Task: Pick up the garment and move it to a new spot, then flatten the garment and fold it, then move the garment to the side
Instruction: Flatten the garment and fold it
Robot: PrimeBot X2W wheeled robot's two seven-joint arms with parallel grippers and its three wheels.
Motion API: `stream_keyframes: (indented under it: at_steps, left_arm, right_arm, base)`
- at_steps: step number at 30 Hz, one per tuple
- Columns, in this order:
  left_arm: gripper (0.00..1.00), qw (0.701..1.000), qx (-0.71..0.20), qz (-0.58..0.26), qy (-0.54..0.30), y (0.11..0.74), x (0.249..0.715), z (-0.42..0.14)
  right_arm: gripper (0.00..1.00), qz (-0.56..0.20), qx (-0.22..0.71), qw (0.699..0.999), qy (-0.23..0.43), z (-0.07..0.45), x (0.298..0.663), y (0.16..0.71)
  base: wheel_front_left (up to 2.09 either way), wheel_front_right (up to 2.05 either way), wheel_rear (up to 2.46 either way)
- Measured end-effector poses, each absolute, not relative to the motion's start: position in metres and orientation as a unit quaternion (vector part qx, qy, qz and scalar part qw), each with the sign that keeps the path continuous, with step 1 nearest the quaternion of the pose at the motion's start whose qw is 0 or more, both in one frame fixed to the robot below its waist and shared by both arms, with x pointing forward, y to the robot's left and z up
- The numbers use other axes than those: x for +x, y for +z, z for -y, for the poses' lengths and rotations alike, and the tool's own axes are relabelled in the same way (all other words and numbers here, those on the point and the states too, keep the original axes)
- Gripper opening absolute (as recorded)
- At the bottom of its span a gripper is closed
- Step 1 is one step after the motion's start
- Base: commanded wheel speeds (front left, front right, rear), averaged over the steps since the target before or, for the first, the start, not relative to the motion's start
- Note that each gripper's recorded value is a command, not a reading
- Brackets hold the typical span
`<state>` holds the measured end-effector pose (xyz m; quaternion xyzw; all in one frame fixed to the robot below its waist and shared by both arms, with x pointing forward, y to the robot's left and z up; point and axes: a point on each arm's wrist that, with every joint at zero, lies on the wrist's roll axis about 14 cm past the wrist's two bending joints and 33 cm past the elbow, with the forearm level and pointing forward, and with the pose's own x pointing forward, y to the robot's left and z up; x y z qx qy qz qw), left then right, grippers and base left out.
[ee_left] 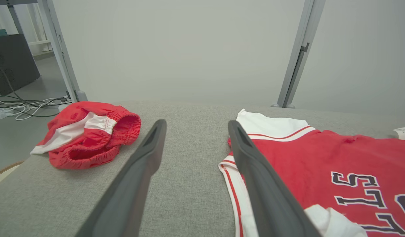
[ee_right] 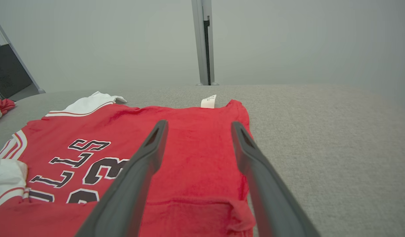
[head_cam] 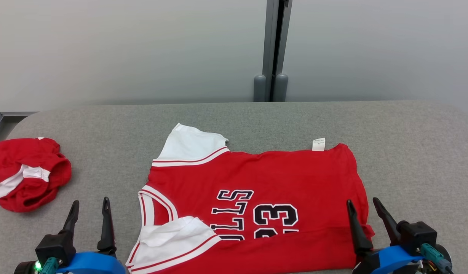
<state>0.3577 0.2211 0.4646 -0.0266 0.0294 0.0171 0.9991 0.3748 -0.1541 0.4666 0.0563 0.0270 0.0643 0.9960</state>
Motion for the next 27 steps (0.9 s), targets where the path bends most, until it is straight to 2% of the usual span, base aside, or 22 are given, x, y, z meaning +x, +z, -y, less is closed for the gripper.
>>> stream_keyframes:
  at_steps: [16, 21, 27]
  left_arm:
    - [1.0, 0.999, -0.026, -0.035, 0.004, 0.462, 0.365, -0.215]
    - [1.0, 0.999, 0.008, -0.009, -0.039, 0.486, 0.413, -0.204]
    - [1.0, 0.994, 0.057, 0.023, -0.09, 0.527, 0.493, -0.188]
  right_arm:
    - [1.0, -0.031, 0.06, 0.996, 0.058, 0.158, 0.376, 0.465]
    - [1.0, -0.006, 0.028, 0.998, 0.061, 0.164, 0.413, 0.487]
    - [1.0, -0.022, -0.014, 0.998, 0.053, 0.187, 0.468, 0.502]
  base:
    - [0.0, 0.0, 0.0]
    - [0.0, 0.0, 0.0]
    - [0.0, 0.0, 0.0]
